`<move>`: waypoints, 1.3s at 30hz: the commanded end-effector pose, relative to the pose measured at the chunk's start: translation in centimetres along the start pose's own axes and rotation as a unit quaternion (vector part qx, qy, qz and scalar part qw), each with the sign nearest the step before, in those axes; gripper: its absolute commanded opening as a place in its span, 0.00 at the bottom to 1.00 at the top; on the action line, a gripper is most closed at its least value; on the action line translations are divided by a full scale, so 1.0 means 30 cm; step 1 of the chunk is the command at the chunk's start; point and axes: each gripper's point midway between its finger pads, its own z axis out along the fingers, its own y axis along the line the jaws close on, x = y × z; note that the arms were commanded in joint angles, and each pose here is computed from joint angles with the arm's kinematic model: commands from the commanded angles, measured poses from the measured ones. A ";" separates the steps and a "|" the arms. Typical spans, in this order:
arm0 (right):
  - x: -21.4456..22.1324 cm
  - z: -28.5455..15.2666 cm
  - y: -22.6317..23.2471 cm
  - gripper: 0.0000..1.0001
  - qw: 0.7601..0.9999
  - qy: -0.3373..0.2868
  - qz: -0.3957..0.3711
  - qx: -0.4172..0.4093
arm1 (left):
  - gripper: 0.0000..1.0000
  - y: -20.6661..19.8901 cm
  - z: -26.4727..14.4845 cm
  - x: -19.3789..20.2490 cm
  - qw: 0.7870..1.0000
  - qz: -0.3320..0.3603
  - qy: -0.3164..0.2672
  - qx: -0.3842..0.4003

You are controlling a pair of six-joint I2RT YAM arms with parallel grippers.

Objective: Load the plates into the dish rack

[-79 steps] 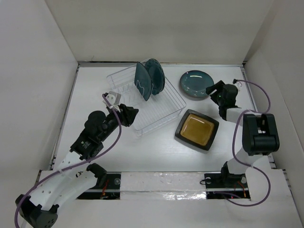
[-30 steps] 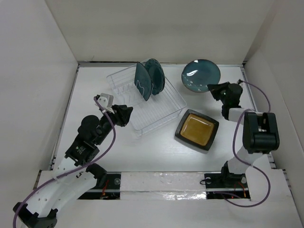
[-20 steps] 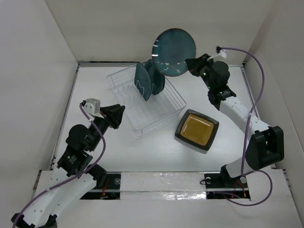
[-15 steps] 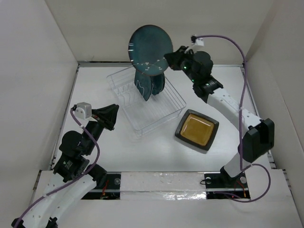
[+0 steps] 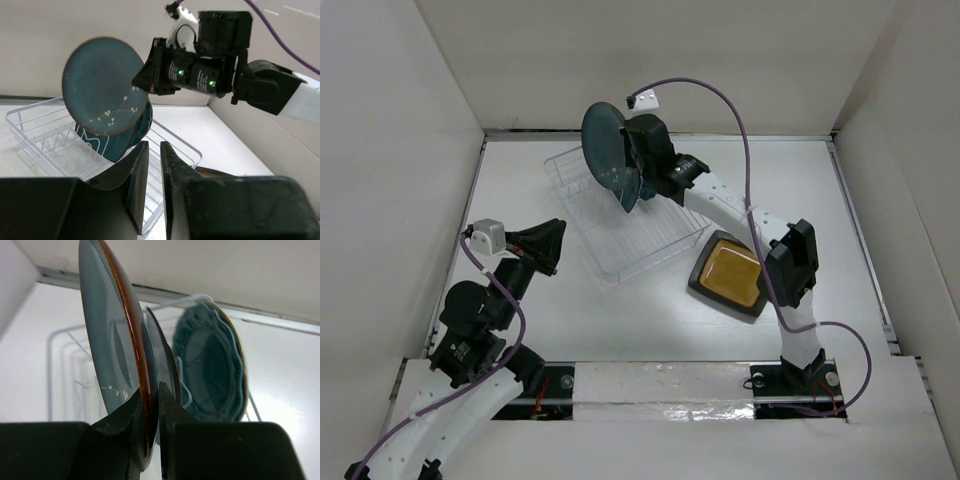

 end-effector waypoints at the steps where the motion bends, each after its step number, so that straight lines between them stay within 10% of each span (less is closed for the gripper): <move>1: -0.407 -0.124 -0.070 0.00 0.982 -0.156 0.084 0.058 | 0.15 -0.017 0.002 -0.036 1.000 -0.008 -0.023 0.012; 39: 0.102 0.057 0.120 0.00 0.988 -0.066 -0.063 0.121 | 0.21 -0.039 0.017 -0.005 1.000 -0.009 -0.003 0.029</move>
